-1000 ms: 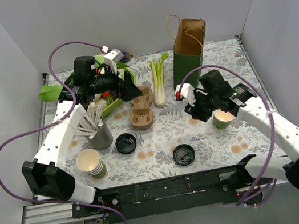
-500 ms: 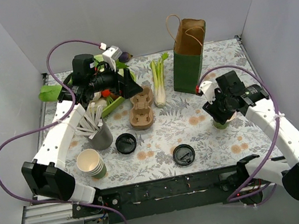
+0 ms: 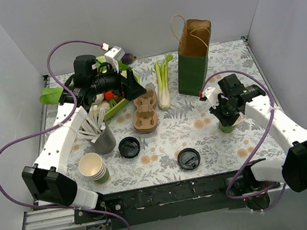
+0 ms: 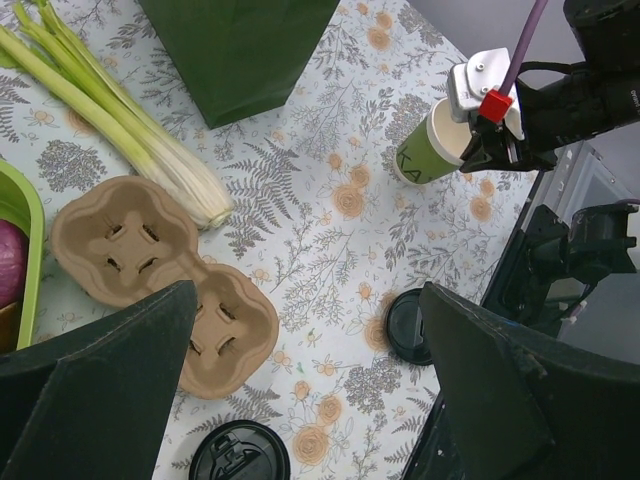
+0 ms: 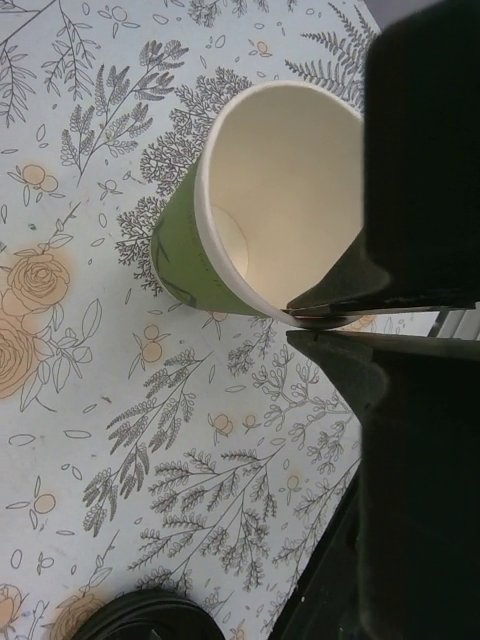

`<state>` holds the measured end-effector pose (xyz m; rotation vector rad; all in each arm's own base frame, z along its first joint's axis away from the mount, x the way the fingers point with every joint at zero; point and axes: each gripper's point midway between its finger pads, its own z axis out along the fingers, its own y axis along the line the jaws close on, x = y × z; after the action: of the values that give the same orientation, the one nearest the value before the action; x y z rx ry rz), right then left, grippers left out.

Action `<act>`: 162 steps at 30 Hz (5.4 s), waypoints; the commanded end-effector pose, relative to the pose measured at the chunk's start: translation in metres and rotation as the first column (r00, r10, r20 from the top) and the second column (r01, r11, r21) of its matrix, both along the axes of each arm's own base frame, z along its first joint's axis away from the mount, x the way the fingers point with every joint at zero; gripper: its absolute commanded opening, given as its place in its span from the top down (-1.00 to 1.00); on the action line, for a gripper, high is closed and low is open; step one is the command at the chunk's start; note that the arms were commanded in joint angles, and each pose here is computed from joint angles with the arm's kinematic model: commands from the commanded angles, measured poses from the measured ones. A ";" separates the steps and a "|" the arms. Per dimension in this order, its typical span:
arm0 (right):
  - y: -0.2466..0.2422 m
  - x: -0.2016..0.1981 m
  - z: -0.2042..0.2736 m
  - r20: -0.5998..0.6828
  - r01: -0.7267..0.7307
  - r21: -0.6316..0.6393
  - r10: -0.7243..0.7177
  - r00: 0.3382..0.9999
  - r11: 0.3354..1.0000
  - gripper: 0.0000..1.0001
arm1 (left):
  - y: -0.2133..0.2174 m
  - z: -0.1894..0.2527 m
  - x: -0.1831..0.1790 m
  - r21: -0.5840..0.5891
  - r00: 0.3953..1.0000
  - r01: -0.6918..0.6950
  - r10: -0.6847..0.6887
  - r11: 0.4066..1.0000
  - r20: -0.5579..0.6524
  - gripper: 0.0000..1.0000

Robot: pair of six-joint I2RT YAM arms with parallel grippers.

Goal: Pack the takeout coffee

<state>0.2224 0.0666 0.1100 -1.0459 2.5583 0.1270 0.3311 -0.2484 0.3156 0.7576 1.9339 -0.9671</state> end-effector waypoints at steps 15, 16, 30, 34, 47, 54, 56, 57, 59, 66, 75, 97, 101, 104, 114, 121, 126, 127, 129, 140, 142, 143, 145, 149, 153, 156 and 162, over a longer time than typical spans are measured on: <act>0.114 0.000 0.030 0.100 -0.509 0.109 0.500 0.860 0.854 0.92 | 0.006 0.027 -0.005 -0.004 0.996 -0.012 0.012 1.000 0.091 -0.92; 0.124 -0.003 0.028 0.108 -0.543 0.102 0.533 0.839 0.834 0.92 | 0.006 0.028 -0.006 -0.003 0.995 -0.014 0.014 1.000 0.097 -0.92; 0.143 -0.005 0.018 0.121 -0.656 0.009 0.650 0.750 0.755 0.50 | 0.010 0.027 -0.008 0.006 0.994 -0.022 0.021 1.000 0.106 -0.92; 0.149 -0.002 0.062 0.203 -0.662 0.023 0.645 0.737 0.749 0.02 | 0.010 0.032 -0.008 0.005 0.993 -0.026 0.025 1.000 0.116 -0.92; 0.140 -0.114 0.044 0.193 -0.953 0.159 0.939 0.285 0.257 0.13 | 0.011 0.035 0.000 0.024 0.988 -0.045 0.041 0.999 0.151 -0.93; 0.138 -0.128 -0.010 0.115 -0.985 0.168 0.992 0.055 0.035 0.16 | 0.013 0.027 0.002 0.042 0.990 -0.052 0.046 0.998 0.134 -0.93; 0.134 -0.129 -0.023 0.088 -0.986 0.163 0.996 0.002 -0.013 0.19 | 0.013 0.026 0.002 0.048 0.990 -0.056 0.049 0.997 0.133 -0.93; 0.133 -0.131 -0.029 0.067 -0.984 0.174 0.998 -0.018 -0.029 0.20 | 0.014 0.026 0.003 0.051 0.989 -0.063 0.055 0.997 0.136 -0.93; 0.131 -0.129 -0.037 0.046 -0.985 0.166 0.998 -0.046 -0.053 0.21 | 0.015 0.025 0.003 0.057 0.989 -0.065 0.056 0.996 0.139 -0.93; 0.136 -0.123 -0.055 0.023 -0.987 0.142 0.997 -0.071 -0.073 0.21 | 0.017 0.026 0.002 0.059 0.988 -0.073 0.064 0.996 0.143 -0.93; 0.135 -0.123 -0.067 -0.020 -0.990 0.118 0.997 -0.079 -0.077 0.26 | 0.018 0.026 0.002 0.062 0.986 -0.080 0.070 0.995 0.151 -0.93; 0.130 -0.126 -0.072 -0.079 -0.988 0.143 0.994 -0.073 -0.061 0.64 | 0.018 0.027 0.004 0.062 0.985 -0.081 0.070 0.995 0.155 -0.93; 0.132 -0.126 -0.067 -0.088 -0.986 0.159 0.995 -0.056 -0.041 0.87 | 0.018 0.027 0.004 0.063 0.985 -0.080 0.069 0.995 0.157 -0.93; 0.137 -0.126 -0.058 -0.082 -0.986 0.168 0.996 -0.031 -0.017 0.89 | 0.018 0.028 0.003 0.061 0.985 -0.076 0.065 0.995 0.158 -0.93; 0.186 -0.111 0.012 -0.017 -0.927 0.323 0.980 0.196 0.191 0.97 | 0.037 0.038 -0.014 0.088 0.969 -0.130 0.108 0.988 0.221 -0.93; 0.229 -0.093 0.053 -0.005 -0.802 0.501 0.927 0.375 0.327 0.97 | 0.061 0.051 -0.034 0.122 0.952 -0.210 0.174 0.970 0.252 -0.96; 0.257 -0.065 0.063 0.064 -0.776 0.509 0.883 0.466 0.372 0.97 | 0.077 0.053 -0.040 0.146 0.933 -0.287 0.242 0.947 0.265 -0.96; 0.268 -0.058 0.074 0.084 -0.761 0.524 0.866 0.493 0.382 0.97 | 0.080 0.061 -0.038 0.140 0.924 -0.305 0.257 0.942 0.283 -0.96; 0.288 -0.045 0.076 0.093 -0.727 0.553 0.837 0.539 0.407 0.97 | 0.085 0.067 -0.031 0.147 0.906 -0.341 0.283 0.929 0.314 -0.96; 0.383 0.014 0.054 0.220 -0.679 0.417 0.657 0.721 0.605 0.97 | 0.082 0.072 -0.026 0.151 0.905 -0.322 0.258 0.934 0.337 -0.96; 0.382 0.017 0.045 0.193 -0.630 0.399 0.611 0.768 0.667 0.97 | 0.080 0.069 -0.026 0.154 0.910 -0.313 0.250 0.937 0.329 -0.96; 0.384 0.010 0.043 0.173 -0.642 0.423 0.639 0.750 0.639 0.97 | 0.080 0.069 -0.026 0.153 0.911 -0.312 0.249 0.938 0.329 -0.96; 0.383 0.002 0.045 0.158 -0.649 0.443 0.659 0.735 0.618 0.97 | 0.079 0.065 -0.026 0.157 0.914 -0.305 0.242 0.940 0.325 -0.96; 0.376 -0.010 0.036 0.107 -0.647 0.460 0.685 0.720 0.608 0.97 | 0.076 0.062 -0.025 0.157 0.919 -0.291 0.230 0.944 0.320 -0.96; 0.370 -0.015 0.032 0.098 -0.647 0.465 0.691 0.716 0.604 0.97 | 0.074 0.063 -0.025 0.147 0.922 -0.281 0.224 0.948 0.317 -0.96; 0.366 -0.020 0.055 0.137 -0.688 0.463 0.722 0.678 0.559 0.97 | 0.074 0.070 -0.025 0.141 0.918 -0.283 0.226 0.949 0.326 -0.96; 0.318 -0.029 0.143 0.293 -0.751 0.471 0.721 0.628 0.463 0.97 | 0.072 0.077 -0.026 0.127 0.912 -0.270 0.212 0.954 0.351 -0.96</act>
<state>0.1989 0.4174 0.1555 -1.8357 1.8322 0.9611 0.3063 -0.1733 0.3754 0.6844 1.8384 -0.4789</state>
